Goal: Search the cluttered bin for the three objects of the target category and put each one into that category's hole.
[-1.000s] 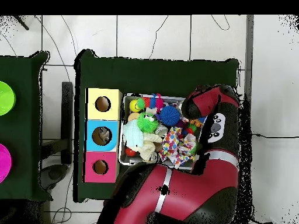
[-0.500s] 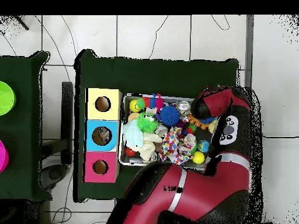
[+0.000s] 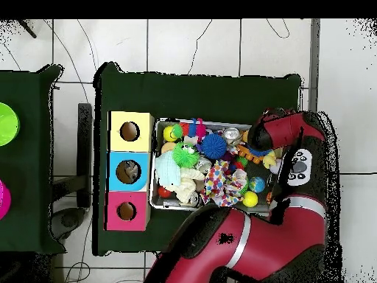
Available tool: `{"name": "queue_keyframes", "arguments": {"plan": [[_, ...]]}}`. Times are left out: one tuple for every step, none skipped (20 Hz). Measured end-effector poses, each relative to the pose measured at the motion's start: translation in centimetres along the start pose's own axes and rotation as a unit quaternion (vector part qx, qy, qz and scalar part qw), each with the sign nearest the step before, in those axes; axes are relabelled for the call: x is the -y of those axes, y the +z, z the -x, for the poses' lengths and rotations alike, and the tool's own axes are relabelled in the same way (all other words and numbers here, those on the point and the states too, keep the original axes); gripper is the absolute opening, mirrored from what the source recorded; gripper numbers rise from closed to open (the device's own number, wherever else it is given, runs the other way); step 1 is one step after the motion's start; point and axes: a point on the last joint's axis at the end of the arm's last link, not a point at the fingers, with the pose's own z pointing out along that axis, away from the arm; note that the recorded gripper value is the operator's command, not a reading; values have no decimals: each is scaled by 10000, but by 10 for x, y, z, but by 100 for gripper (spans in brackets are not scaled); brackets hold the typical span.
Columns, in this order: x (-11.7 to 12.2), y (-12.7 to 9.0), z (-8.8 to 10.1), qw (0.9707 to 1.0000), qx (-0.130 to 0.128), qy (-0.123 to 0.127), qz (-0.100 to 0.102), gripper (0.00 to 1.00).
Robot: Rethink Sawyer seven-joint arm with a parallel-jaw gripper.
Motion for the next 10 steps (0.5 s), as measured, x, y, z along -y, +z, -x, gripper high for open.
{"name": "queue_keyframes", "arguments": {"plan": [[0, 2, 0, 10000, 2, 75, 41, 100], [0, 3, 1, 9999, 1, 135, 71, 100], [2, 5, 2, 9995, -2, 272, 131, 100], [4, 7, 4, 9990, -5, 410, 192, 100], [9, 11, 5, 9974, -33, 660, 296, 100], [12, 14, 6, 9961, -60, 809, 357, 100], [15, 16, 7, 9945, -87, 957, 418, 100], [20, 20, 7, 9912, -151, 1208, 524, 100], [26, 24, 8, 9863, -252, 1497, 650, 100], [29, 26, 9, 9828, -329, 1664, 732, 100]]}}
